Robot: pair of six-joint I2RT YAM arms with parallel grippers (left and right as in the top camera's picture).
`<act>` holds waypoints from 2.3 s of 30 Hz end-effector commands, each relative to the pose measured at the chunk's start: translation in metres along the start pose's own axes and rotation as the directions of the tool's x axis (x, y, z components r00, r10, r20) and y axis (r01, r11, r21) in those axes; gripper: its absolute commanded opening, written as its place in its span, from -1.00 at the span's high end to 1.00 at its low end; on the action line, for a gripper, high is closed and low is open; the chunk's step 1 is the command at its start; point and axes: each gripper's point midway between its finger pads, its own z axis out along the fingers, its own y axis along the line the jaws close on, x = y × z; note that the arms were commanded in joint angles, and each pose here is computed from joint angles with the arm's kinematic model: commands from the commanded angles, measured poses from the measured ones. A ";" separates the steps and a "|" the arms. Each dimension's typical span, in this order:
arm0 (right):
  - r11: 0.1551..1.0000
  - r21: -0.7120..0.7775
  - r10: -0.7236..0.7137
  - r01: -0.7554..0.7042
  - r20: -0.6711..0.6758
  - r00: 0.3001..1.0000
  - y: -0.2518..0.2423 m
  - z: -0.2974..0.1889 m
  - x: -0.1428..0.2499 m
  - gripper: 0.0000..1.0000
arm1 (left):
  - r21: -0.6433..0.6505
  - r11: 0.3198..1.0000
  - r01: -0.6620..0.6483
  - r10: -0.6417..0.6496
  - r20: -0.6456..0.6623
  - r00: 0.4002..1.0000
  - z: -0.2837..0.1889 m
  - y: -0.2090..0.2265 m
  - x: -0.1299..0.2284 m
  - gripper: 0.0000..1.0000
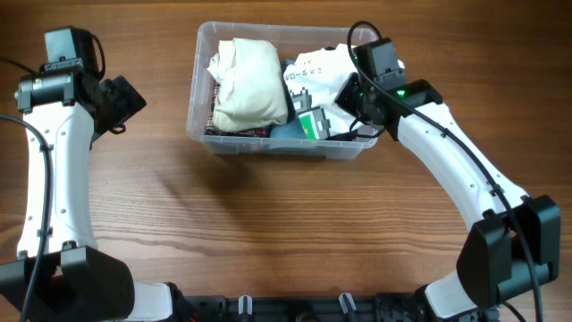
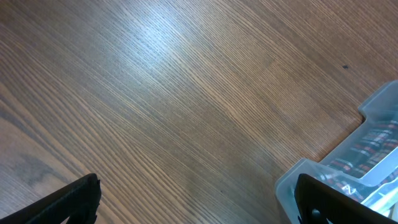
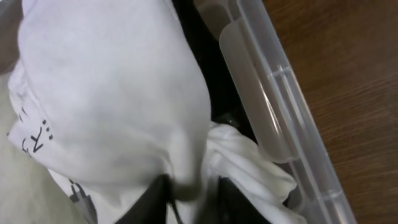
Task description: Pack container
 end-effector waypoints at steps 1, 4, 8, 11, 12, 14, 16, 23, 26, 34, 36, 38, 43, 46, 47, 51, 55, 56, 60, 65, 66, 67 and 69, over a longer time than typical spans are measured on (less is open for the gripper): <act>0.998 0.024 -0.060 0.058 0.120 0.991 -0.001 -0.021 -0.023 0.31 | -0.001 1.000 0.005 -0.004 0.013 1.000 -0.003 0.003 -0.002 -0.99; 0.981 -0.050 -0.173 0.186 0.195 0.965 0.019 -0.042 -0.038 0.29 | -0.001 1.000 0.005 -0.004 0.013 1.000 -0.003 0.003 -0.002 -1.00; 0.882 -0.237 -0.356 0.408 0.234 0.905 0.065 -0.053 -0.033 0.42 | -0.001 1.000 0.005 -0.004 0.013 1.000 -0.003 0.003 -0.002 -1.00; 0.863 -0.277 -0.361 0.423 0.247 0.899 0.077 -0.038 -0.035 0.59 | -0.001 1.000 0.005 -0.004 0.013 1.000 -0.003 0.003 -0.002 -0.99; 0.863 -0.272 -0.368 0.425 0.238 0.899 0.076 -0.026 -0.034 0.65 | -0.001 1.000 0.005 -0.004 0.013 1.000 -0.003 0.003 -0.002 -1.00; 0.866 -0.257 -0.386 0.429 0.201 0.900 0.073 0.003 -0.028 0.70 | -0.001 1.000 0.005 -0.004 0.013 1.000 -0.003 0.003 -0.002 -0.99; 0.875 -0.236 -0.397 0.423 0.151 0.905 0.064 0.040 -0.018 0.74 | -0.001 1.000 0.005 -0.004 0.013 1.000 -0.003 0.003 -0.002 -0.99; 0.897 -0.248 -0.363 0.365 0.056 0.930 0.055 0.087 0.001 0.45 | -0.001 1.000 0.005 -0.004 0.013 1.000 -0.003 0.003 -0.002 -0.99; 0.878 -0.291 -0.353 0.381 0.144 0.924 0.074 0.042 -0.018 0.13 | -0.001 1.000 0.005 -0.004 0.013 1.000 -0.003 0.003 -0.002 -0.99; 0.646 -0.386 -0.502 0.658 0.435 0.748 0.111 -0.185 0.011 -0.29 | -0.001 1.000 0.005 -0.004 0.013 1.000 -0.003 0.003 -0.002 -1.00; 0.551 -0.437 -0.541 0.711 0.463 0.703 0.110 -0.224 0.038 -0.33 | -0.001 1.000 0.005 -0.004 0.013 1.000 -0.003 0.003 -0.002 -1.00; 0.453 -0.526 -0.562 0.720 0.459 0.688 0.106 -0.260 0.070 -0.64 | -0.001 1.000 0.005 -0.004 0.013 1.000 -0.003 0.003 -0.002 -1.00; 0.398 -0.617 -0.605 0.679 0.380 0.700 0.073 -0.297 0.111 -0.99 | -0.001 1.000 0.005 -0.004 0.013 1.000 -0.003 0.003 -0.002 -0.99; 0.508 -0.650 -0.574 0.565 0.233 0.785 0.051 -0.296 0.124 -0.99 | -0.001 1.000 0.005 -0.004 0.013 1.000 -0.003 0.003 -0.002 -0.99; 0.529 -0.651 -0.569 0.544 0.203 0.797 0.047 -0.295 0.126 -0.99 | -0.001 1.000 0.005 -0.004 0.013 1.000 -0.003 0.003 -0.002 -0.99; 0.612 -0.539 -0.539 0.579 0.252 0.804 0.032 -0.288 0.107 -1.00 | -0.001 1.000 0.005 -0.004 0.013 1.000 -0.003 0.003 -0.002 -1.00; 0.584 -0.473 -0.551 0.660 0.366 0.750 0.022 -0.302 0.096 -0.99 | -0.001 1.000 0.005 -0.004 0.013 1.000 -0.003 0.003 -0.002 -0.99; 0.584 -0.470 -0.543 0.662 0.380 0.749 0.020 -0.307 0.095 -1.00 | -0.001 1.000 0.005 -0.004 0.013 1.000 -0.003 0.003 -0.002 -1.00; 0.628 -0.400 -0.493 0.667 0.459 0.739 -0.001 -0.325 0.083 -0.99 | -0.001 1.000 0.005 -0.004 0.013 1.000 -0.003 0.003 -0.002 -1.00; 0.769 -0.191 -0.445 0.610 0.524 0.726 -0.047 -0.323 0.055 -0.99 | -0.001 1.000 0.005 -0.004 0.013 1.000 -0.003 0.003 -0.002 -1.00; 0.795 -0.153 -0.435 0.588 0.531 0.727 -0.056 -0.319 0.050 -0.99 | -0.001 1.000 0.005 -0.004 0.013 1.000 -0.003 0.003 -0.002 -0.99; 0.817 -0.120 -0.424 0.564 0.537 0.729 -0.066 -0.315 0.046 -0.99 | -0.001 1.000 0.005 -0.004 0.013 1.000 -0.003 0.003 -0.002 -1.00; 0.854 -0.063 -0.405 0.516 0.542 0.736 -0.084 -0.302 0.041 -0.99 | -0.001 1.000 0.005 -0.004 0.013 1.000 -0.003 0.003 -0.002 -1.00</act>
